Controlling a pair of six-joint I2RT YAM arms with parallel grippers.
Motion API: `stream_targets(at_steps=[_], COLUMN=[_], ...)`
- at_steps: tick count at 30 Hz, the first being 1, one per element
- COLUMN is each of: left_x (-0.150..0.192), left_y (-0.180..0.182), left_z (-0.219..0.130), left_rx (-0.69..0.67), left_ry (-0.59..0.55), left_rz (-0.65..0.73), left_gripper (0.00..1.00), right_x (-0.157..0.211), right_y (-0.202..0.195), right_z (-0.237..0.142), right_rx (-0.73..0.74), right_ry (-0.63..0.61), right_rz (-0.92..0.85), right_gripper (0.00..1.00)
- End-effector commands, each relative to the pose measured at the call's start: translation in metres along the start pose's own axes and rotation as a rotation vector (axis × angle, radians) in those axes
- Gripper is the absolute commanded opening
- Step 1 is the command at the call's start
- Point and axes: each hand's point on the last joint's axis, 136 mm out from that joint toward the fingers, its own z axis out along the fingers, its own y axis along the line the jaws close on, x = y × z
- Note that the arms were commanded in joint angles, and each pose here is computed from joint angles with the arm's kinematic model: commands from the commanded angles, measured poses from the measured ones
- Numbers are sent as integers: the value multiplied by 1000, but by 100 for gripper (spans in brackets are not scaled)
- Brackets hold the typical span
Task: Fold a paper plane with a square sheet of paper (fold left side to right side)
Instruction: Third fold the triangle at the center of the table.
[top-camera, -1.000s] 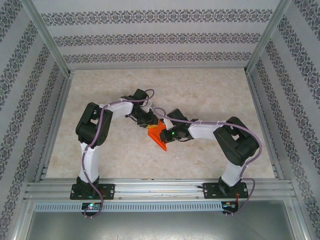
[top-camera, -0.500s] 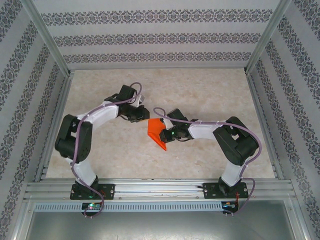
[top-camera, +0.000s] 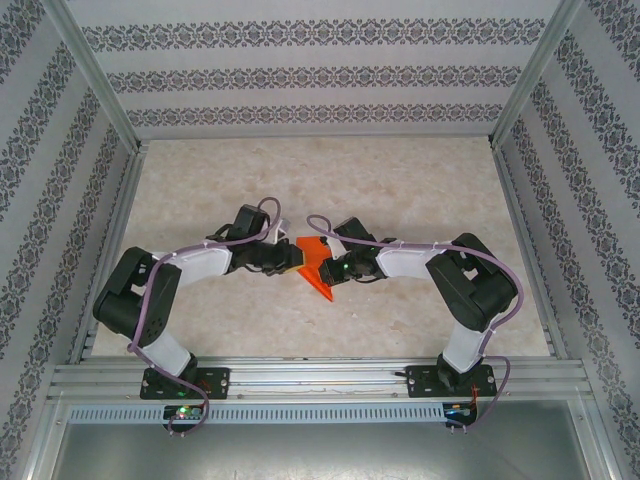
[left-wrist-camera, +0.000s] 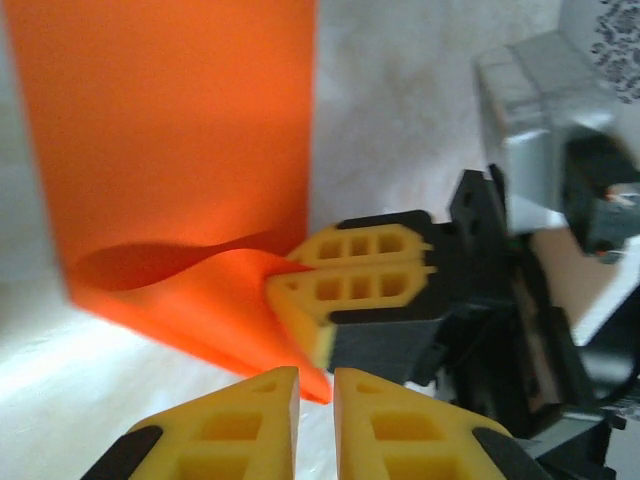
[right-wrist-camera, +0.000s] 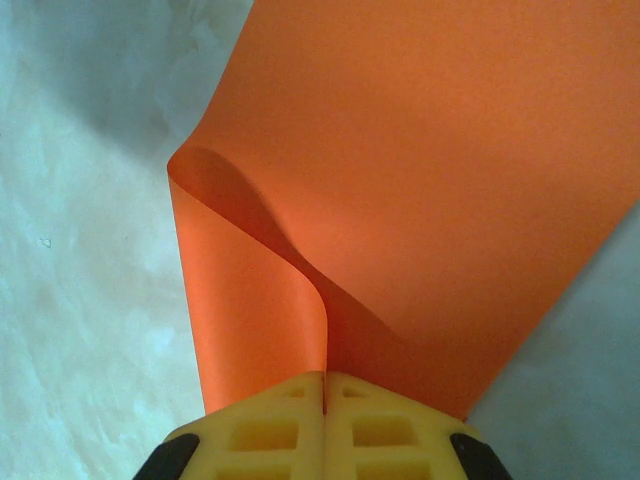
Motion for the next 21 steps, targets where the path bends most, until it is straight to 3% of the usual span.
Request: stream_targets(at_steps=[1, 21], left_x=[-4, 3], left_y=[-9, 23], left_z=[12, 36], left_rx=[53, 0], left_ry=[-3, 49], left_rz=[8, -40], left_gripper=[17, 17], right_x=[22, 21], right_y=[-14, -14], right_z=[9, 9], right_rx=[46, 44], right_ry=[65, 66], right_rz=[2, 4], right_gripper=[0, 0])
